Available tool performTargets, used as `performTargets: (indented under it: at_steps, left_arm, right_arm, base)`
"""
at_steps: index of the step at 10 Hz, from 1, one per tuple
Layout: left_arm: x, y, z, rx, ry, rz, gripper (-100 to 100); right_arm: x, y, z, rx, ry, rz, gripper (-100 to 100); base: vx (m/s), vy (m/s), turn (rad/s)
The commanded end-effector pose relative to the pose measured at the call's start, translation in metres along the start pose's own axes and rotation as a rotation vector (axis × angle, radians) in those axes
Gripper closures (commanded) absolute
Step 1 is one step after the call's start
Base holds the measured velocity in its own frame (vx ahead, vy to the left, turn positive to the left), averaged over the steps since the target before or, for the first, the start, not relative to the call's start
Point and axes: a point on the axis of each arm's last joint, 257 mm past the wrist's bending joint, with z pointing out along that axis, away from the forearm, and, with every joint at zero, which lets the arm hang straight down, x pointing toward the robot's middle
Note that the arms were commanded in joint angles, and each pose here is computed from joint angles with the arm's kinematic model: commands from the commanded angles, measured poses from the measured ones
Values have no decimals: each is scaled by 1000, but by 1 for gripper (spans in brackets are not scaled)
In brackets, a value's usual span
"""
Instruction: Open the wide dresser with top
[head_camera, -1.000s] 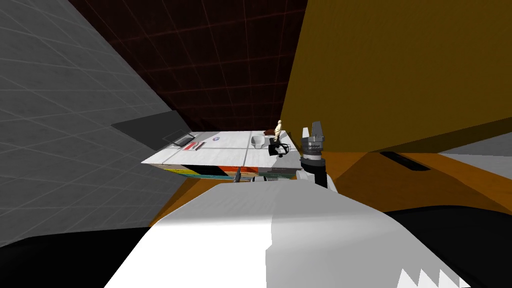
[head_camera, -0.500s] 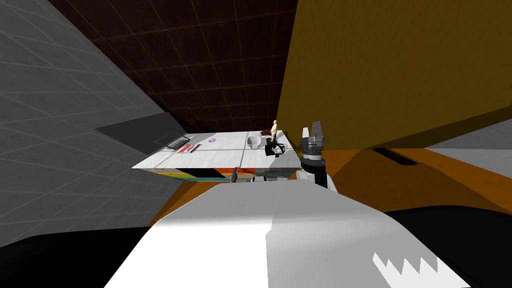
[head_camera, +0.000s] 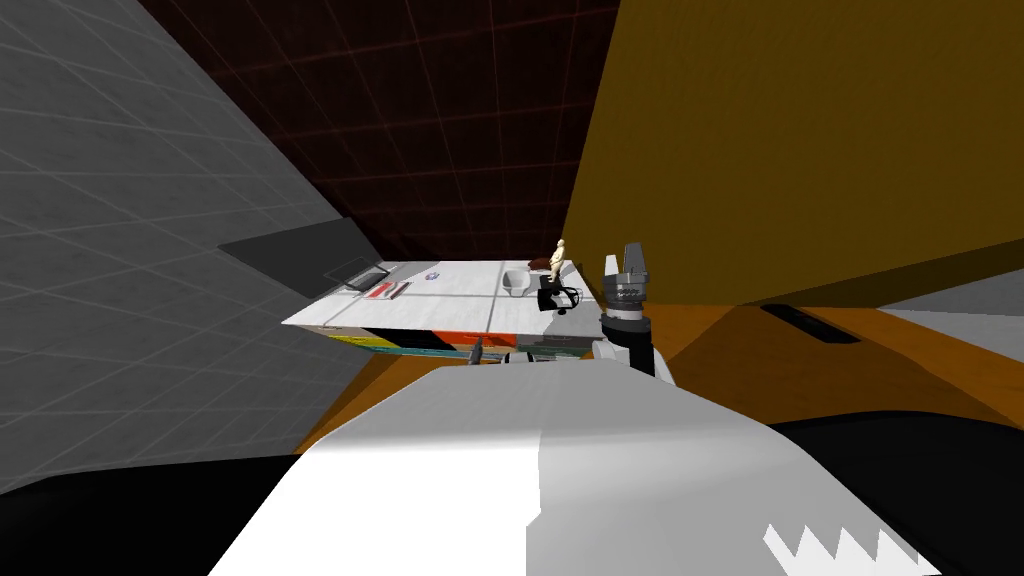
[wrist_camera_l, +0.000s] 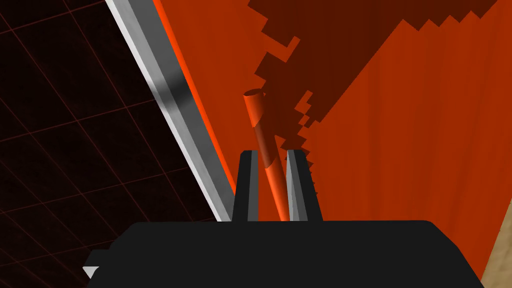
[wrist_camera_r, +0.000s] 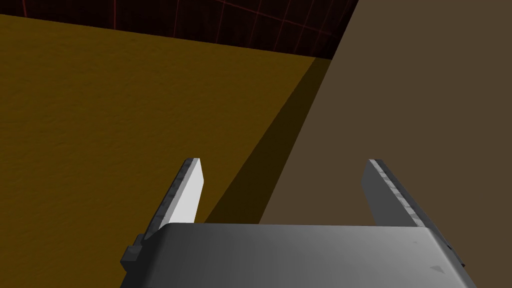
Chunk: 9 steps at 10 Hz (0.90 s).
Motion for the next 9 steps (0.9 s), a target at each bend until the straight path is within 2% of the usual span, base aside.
performTargets:
  at_steps: [1,2,3,5,8,9]
  left_arm:
    - [25,-12,10,23,25,3,100]
    - [25,-12,10,23,25,3,100]
    - [26,-6,5,1,28,-2,100]
    - [25,-13,13,13,32,2,100]
    - [21,-25,26,34,34,7,100]
    - [27,-14,18,-1,41,3,100]
  right_arm:
    - [0,0,0,0,0,0,0]
    - [0,0,0,0,0,0,0]
    - [0,0,0,0,0,0,0]
    - [0,0,0,0,0,0,0]
    - [0,0,0,0,0,0,0]
    - [0,0,0,0,0,0,0]
  base:
    - [-16,82,108]
    - [-1,57,42]
    - [2,15,-7]
    - [-122,-1,23]
    - [-193,23,27]
    - [-91,18,-7]
